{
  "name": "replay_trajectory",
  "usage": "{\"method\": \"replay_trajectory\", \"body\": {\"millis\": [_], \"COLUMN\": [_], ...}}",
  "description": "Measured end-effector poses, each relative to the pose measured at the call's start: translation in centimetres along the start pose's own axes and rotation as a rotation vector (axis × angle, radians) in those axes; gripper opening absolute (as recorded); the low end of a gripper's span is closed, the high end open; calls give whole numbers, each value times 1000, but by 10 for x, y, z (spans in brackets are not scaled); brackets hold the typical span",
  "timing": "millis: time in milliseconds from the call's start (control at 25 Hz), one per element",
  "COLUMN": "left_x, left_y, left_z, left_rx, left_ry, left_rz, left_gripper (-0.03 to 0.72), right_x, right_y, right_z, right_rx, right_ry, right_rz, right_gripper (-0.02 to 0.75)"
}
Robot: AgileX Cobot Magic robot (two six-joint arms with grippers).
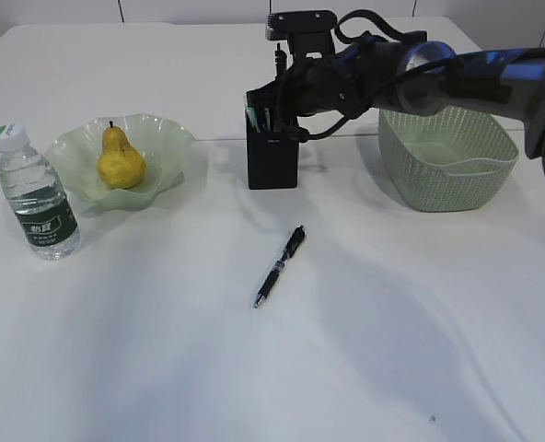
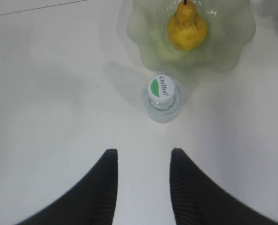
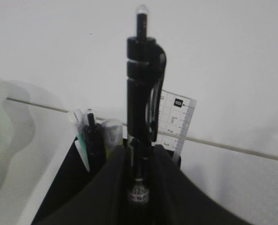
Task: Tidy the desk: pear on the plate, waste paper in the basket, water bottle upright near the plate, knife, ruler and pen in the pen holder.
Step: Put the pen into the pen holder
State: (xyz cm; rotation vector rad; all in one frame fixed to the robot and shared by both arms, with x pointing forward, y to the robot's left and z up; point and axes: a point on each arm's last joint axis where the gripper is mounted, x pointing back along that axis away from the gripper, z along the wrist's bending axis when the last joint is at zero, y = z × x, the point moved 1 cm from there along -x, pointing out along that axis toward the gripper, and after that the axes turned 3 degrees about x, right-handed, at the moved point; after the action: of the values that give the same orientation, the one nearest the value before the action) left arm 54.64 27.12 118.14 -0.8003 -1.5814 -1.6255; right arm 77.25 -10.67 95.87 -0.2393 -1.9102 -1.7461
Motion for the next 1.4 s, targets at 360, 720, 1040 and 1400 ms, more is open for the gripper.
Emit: {"method": "replay_trajectory", "body": {"millis": [360,720,1040,1400], "left_x": [0,0,0,0], "left_y": [0,0,0,0], "left_z": [0,0,0,0], "left_rx": [0,0,0,0], "left_ry": [0,0,0,0], "left_rz": [0,0,0,0], "left_gripper": [258,258,258,258], "right_x": [0,9,52,94], "right_y": [-1,-1,25,15], "right_z": [1,-2,-7,-6], "right_rx": [-44,-107,-157,-265], "right_ry": [6,-19,-70,-100], "right_rz": [13,107,225,568], "right_gripper": [358,392,389,389]}}
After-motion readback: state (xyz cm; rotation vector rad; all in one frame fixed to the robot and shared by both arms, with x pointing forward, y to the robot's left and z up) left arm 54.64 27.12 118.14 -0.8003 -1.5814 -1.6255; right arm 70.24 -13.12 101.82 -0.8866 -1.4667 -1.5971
